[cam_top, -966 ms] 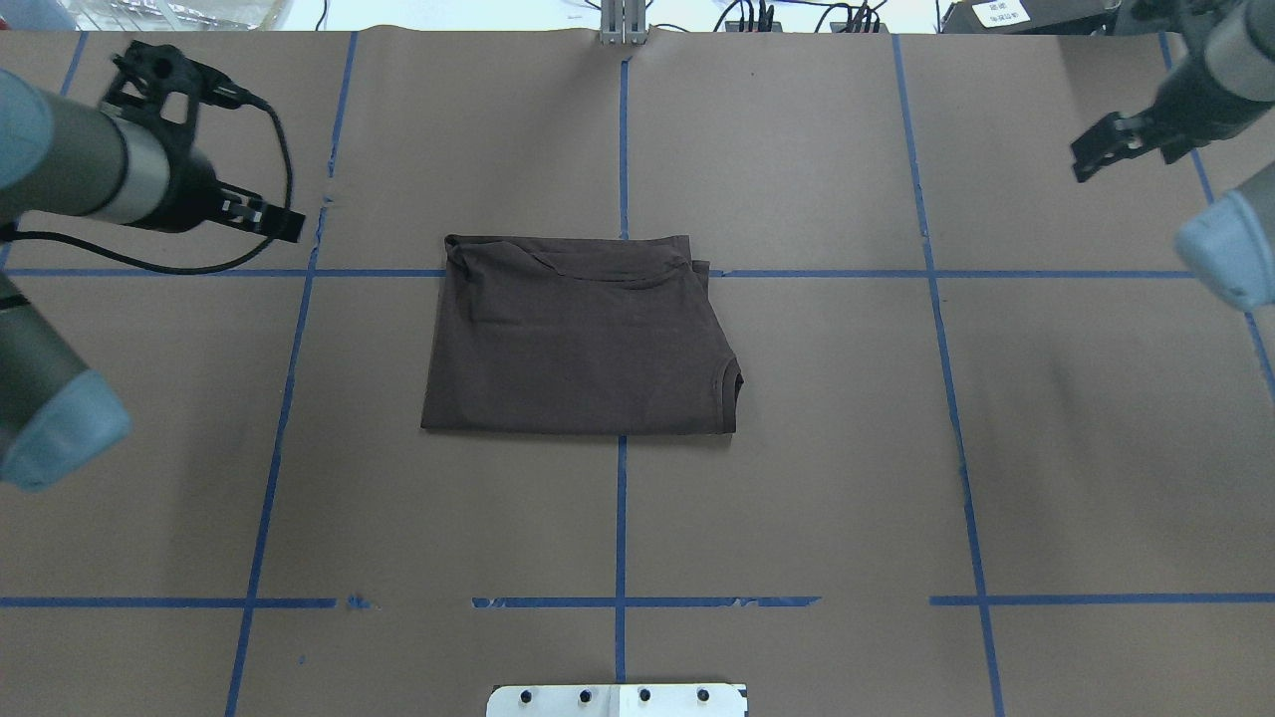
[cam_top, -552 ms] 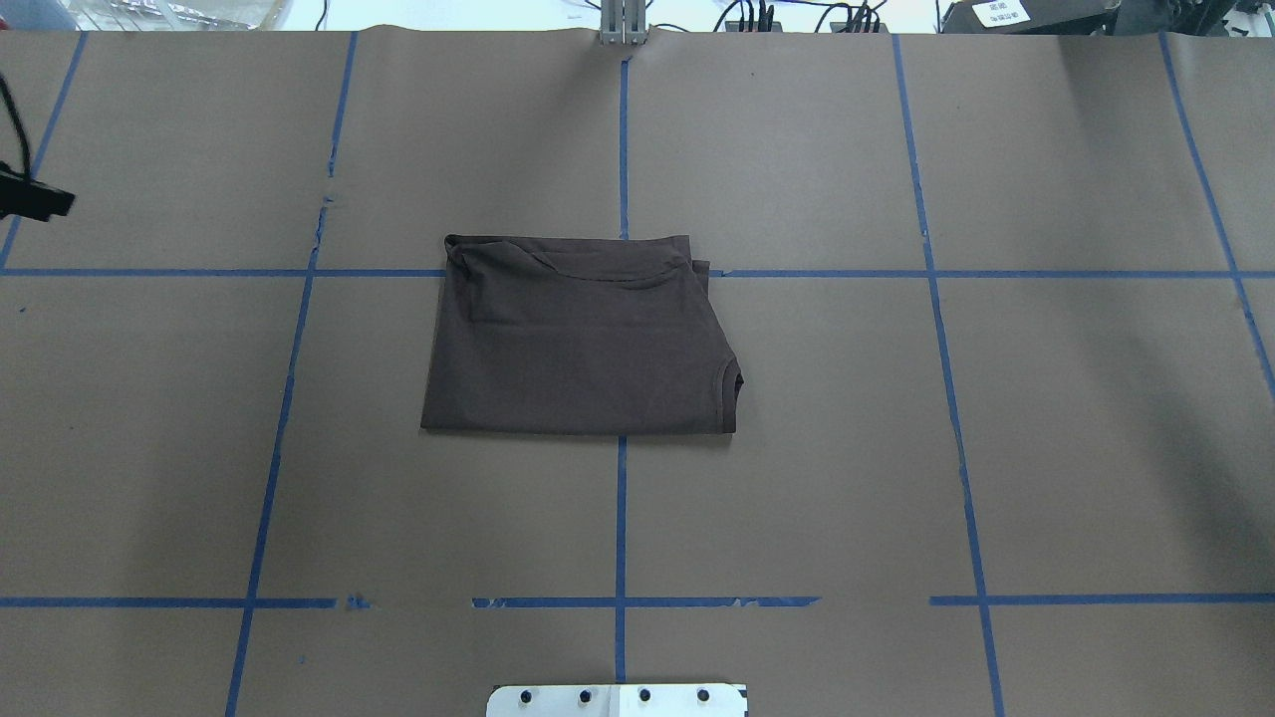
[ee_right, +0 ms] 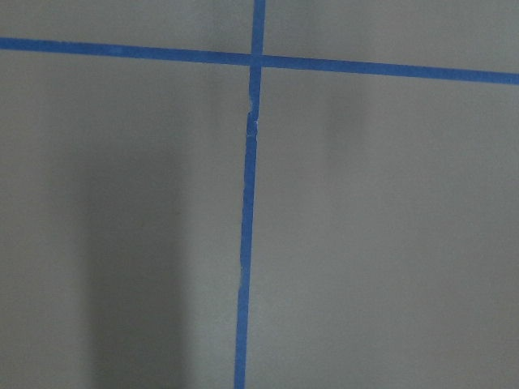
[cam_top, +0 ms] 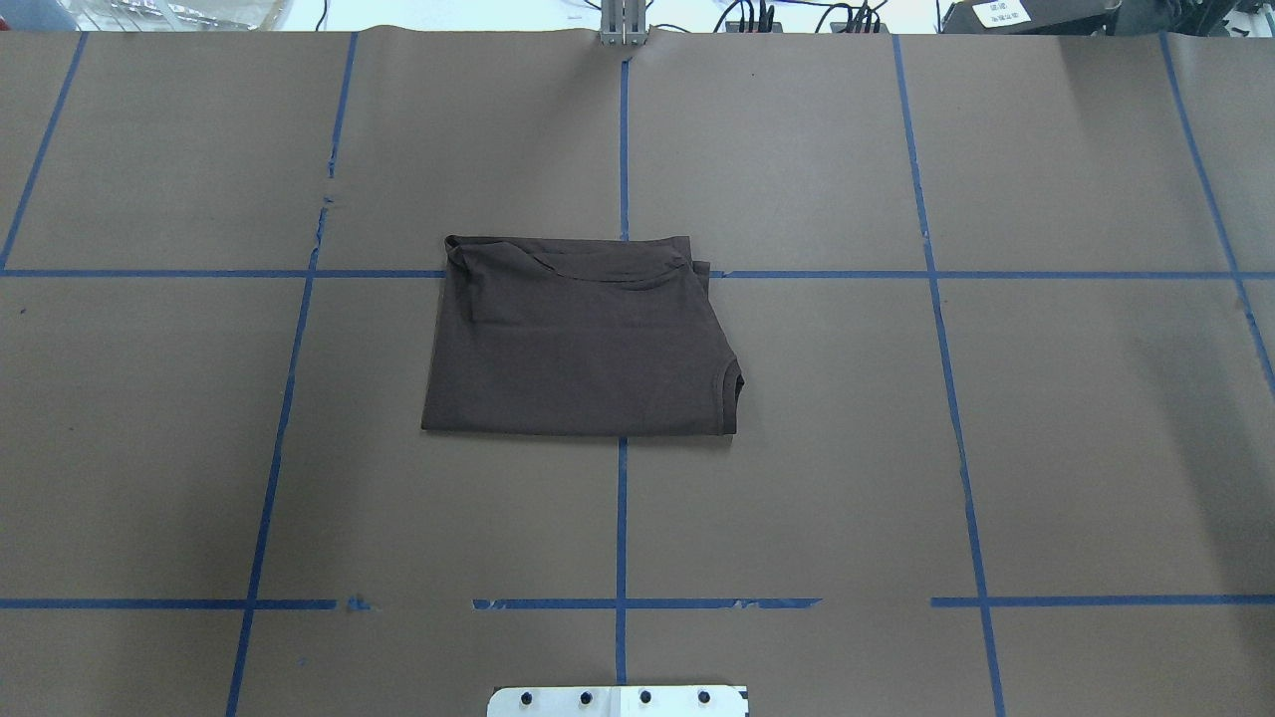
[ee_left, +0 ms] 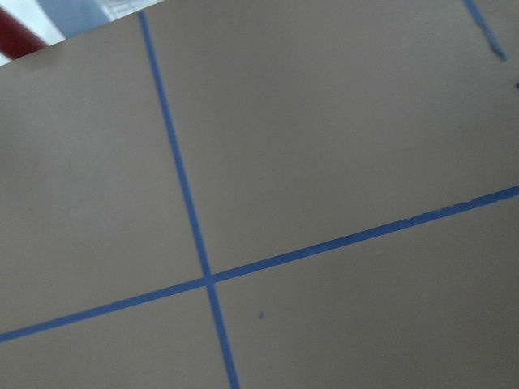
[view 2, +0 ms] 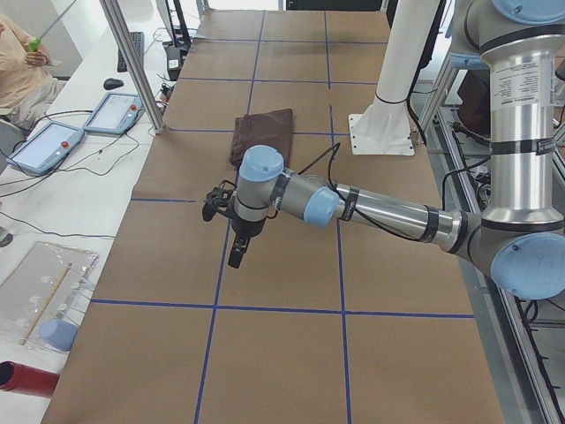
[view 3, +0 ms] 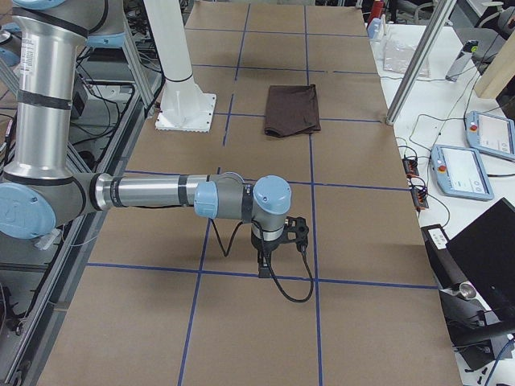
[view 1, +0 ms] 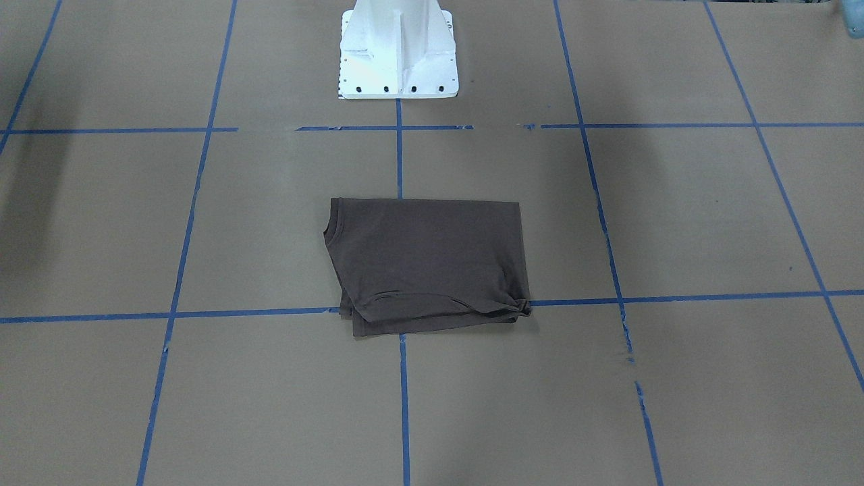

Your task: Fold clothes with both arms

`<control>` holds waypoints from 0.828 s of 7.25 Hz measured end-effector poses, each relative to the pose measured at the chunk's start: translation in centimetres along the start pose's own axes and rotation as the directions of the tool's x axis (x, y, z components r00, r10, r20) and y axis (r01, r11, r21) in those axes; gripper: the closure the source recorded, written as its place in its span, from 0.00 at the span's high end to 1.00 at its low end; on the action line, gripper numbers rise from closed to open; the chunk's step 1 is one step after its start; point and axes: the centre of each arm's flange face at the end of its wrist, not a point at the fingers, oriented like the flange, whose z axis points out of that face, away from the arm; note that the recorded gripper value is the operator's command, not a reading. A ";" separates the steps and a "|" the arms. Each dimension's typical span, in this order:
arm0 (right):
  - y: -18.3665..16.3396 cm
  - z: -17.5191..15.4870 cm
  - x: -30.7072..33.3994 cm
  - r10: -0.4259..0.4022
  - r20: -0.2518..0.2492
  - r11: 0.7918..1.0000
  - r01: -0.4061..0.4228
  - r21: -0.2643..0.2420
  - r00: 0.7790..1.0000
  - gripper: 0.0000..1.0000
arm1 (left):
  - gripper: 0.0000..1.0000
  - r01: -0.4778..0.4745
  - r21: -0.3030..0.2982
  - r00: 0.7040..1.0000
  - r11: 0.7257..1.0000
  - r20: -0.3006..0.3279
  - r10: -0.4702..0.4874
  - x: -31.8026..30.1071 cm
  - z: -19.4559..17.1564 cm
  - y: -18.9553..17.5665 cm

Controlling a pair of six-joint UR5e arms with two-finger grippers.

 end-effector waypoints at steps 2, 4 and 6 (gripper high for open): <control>0.1 -0.6 -0.7 0.044 0.021 0.999 -0.044 0.013 0.999 1.00 | 1.00 0.088 -0.126 0.995 0.988 -0.028 -0.092 -2.3 1.6 2.5; 0.1 -0.7 -0.8 0.051 0.024 0.999 -0.051 0.015 0.998 1.00 | 1.00 0.066 -0.183 0.996 0.981 -0.050 -0.076 -3.6 2.2 4.3; 0.0 -0.8 -0.9 0.050 0.025 0.999 -0.051 0.017 0.998 1.00 | 1.00 0.057 -0.186 0.996 0.981 -0.062 -0.069 -3.8 2.0 4.4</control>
